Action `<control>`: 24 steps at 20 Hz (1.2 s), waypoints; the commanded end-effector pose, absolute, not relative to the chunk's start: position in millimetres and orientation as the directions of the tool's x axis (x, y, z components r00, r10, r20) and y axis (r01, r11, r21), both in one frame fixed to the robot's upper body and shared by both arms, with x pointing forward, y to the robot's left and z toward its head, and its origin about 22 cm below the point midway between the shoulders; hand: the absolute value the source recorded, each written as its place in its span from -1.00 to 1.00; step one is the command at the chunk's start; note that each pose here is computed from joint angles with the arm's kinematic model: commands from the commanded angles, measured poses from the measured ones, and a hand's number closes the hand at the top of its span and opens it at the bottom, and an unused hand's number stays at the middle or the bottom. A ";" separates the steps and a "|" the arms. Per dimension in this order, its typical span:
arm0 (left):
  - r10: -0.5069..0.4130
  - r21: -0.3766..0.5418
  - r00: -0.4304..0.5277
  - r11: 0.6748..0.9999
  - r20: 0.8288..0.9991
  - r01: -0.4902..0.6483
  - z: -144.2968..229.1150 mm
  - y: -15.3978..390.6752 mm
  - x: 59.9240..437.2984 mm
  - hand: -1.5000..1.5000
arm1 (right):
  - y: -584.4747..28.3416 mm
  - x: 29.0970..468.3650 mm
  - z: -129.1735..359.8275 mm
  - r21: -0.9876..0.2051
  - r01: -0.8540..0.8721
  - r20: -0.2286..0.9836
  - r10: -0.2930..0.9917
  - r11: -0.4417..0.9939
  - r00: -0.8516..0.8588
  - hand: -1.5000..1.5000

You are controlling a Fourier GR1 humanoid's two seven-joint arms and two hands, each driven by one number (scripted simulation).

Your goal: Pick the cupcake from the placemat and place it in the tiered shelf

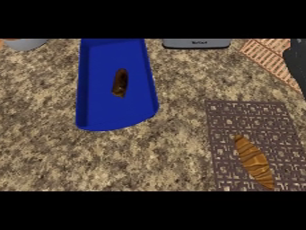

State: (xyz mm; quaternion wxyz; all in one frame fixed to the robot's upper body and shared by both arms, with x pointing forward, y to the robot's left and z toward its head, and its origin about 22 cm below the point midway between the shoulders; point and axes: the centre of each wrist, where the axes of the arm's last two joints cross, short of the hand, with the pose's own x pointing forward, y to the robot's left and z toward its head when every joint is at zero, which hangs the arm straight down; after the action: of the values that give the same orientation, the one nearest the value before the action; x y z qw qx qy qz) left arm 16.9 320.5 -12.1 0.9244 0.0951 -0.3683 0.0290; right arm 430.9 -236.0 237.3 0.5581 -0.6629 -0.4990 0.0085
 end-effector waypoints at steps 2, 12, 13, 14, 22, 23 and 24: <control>-0.132 0.137 0.240 0.990 0.962 -0.007 40.1 300.3 102.1 0.00 | -218.1 431.1 281.7 -0.553 0.801 0.750 0.555 0.228 0.360 1.00; -0.109 0.126 0.272 0.991 0.956 -0.043 38.3 300.9 92.2 0.00 | -261.2 443.3 240.6 -0.720 0.694 0.534 0.639 0.000 0.553 1.00; -0.115 0.136 0.272 0.989 0.955 -0.058 37.9 303.0 91.5 0.00 | -269.2 444.1 241.7 -0.738 0.673 0.494 0.639 -0.049 0.589 1.00; -0.129 0.149 0.262 0.987 0.956 -0.059 40.9 303.0 89.8 0.00 | -278.0 444.7 241.2 -0.756 0.648 0.459 0.627 -0.097 0.630 1.00; -0.128 0.137 0.221 0.990 0.967 -0.028 44.3 299.1 98.3 0.00 | -283.8 452.8 244.3 -0.795 0.538 0.271 0.631 -0.279 0.727 1.00; -0.128 0.135 0.216 0.991 0.968 -0.022 45.0 296.4 100.3 0.00 | -285.7 452.6 244.5 -0.788 0.538 0.255 0.638 -0.299 0.727 1.00; -0.139 0.148 0.218 0.989 0.966 -0.027 45.4 298.5 99.6 0.00 | -288.7 452.6 246.8 -0.780 0.533 0.226 0.646 -0.329 0.729 1.00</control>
State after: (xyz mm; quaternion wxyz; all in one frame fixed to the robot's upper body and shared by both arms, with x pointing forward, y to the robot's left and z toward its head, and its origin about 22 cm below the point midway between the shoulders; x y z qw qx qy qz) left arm 13.3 315.2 -10.7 0.9255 0.0905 -0.3655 0.0410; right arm 451.0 -282.4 242.4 0.4702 -0.7854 -0.4007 0.0380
